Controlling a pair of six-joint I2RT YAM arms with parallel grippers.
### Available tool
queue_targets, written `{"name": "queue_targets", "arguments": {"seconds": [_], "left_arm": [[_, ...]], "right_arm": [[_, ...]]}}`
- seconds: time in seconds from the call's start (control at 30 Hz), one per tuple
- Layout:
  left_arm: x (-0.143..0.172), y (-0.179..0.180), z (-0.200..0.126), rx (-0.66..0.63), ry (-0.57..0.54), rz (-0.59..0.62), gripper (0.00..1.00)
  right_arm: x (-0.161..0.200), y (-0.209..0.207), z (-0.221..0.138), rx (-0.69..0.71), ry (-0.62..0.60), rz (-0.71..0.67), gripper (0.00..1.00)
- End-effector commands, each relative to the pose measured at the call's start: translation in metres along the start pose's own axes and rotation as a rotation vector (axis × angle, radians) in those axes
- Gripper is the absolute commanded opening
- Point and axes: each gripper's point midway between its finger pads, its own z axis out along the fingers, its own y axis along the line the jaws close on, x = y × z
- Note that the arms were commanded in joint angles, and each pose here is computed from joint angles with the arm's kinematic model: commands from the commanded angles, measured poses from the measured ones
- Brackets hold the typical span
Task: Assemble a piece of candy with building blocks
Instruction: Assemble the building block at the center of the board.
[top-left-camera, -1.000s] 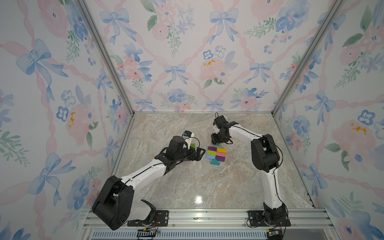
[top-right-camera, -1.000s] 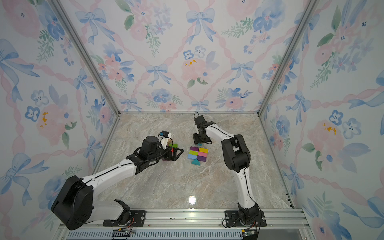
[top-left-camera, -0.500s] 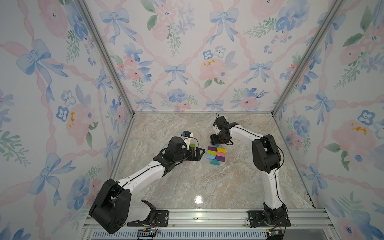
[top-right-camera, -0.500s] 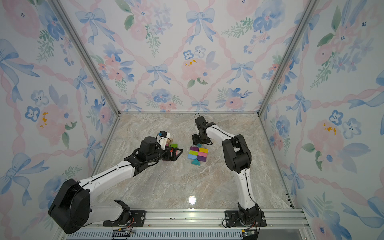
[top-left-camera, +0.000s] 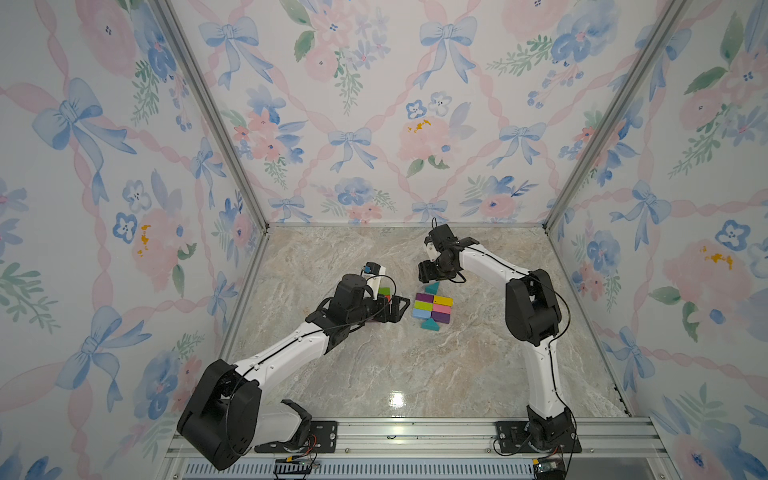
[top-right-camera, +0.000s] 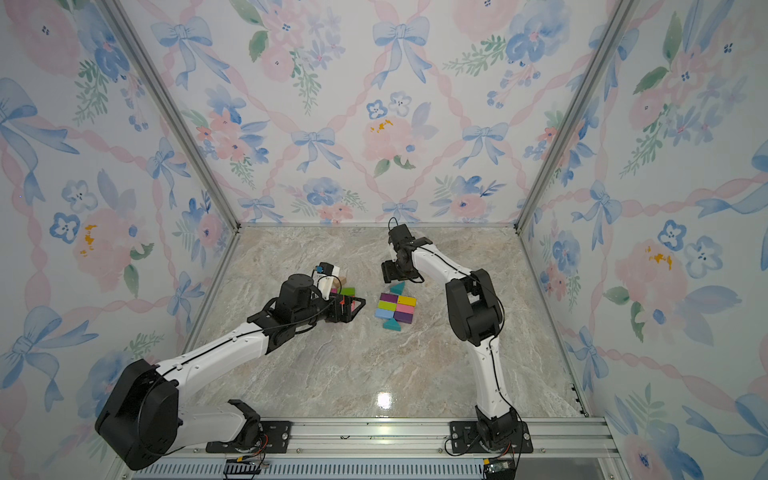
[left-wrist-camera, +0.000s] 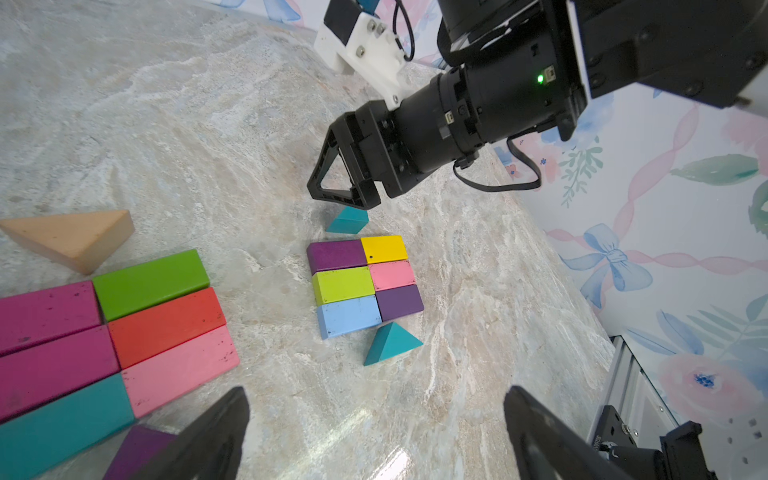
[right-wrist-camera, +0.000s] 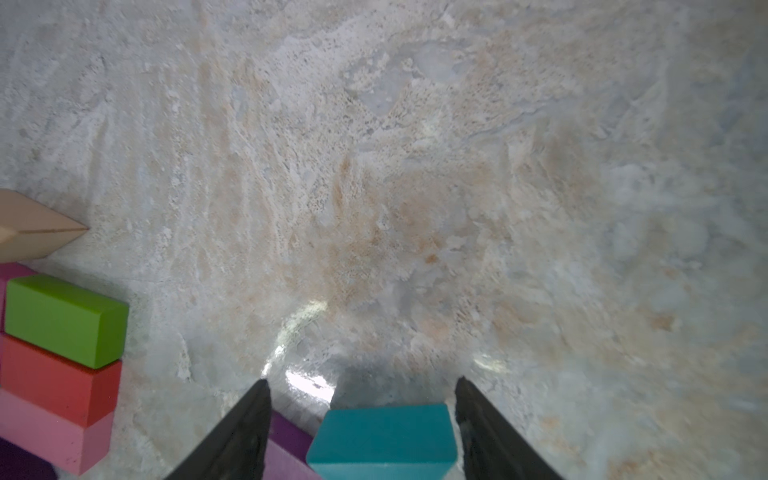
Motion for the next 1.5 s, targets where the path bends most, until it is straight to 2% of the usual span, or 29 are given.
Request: {"name": "queue_targets", "arguments": {"seconds": [0.0, 0.27, 0.9, 1.47], "left_arm": [[0.002, 0.001, 0.004, -0.004, 0.009, 0.000, 0.98], [0.006, 0.003, 0.006, -0.009, 0.020, 0.000, 0.98], [0.004, 0.002, 0.002, -0.009, 0.005, -0.003, 0.98], [0.003, 0.000, 0.000, -0.006, 0.001, 0.000, 0.98]], "right_arm": [[0.008, 0.000, 0.012, -0.013, 0.053, -0.013, 0.71], [0.017, -0.002, 0.018, -0.017, 0.096, -0.010, 0.68], [0.024, -0.009, 0.009, -0.011, 0.097, 0.000, 0.67], [0.011, -0.013, -0.010, -0.009, 0.059, 0.003, 0.67]]}}
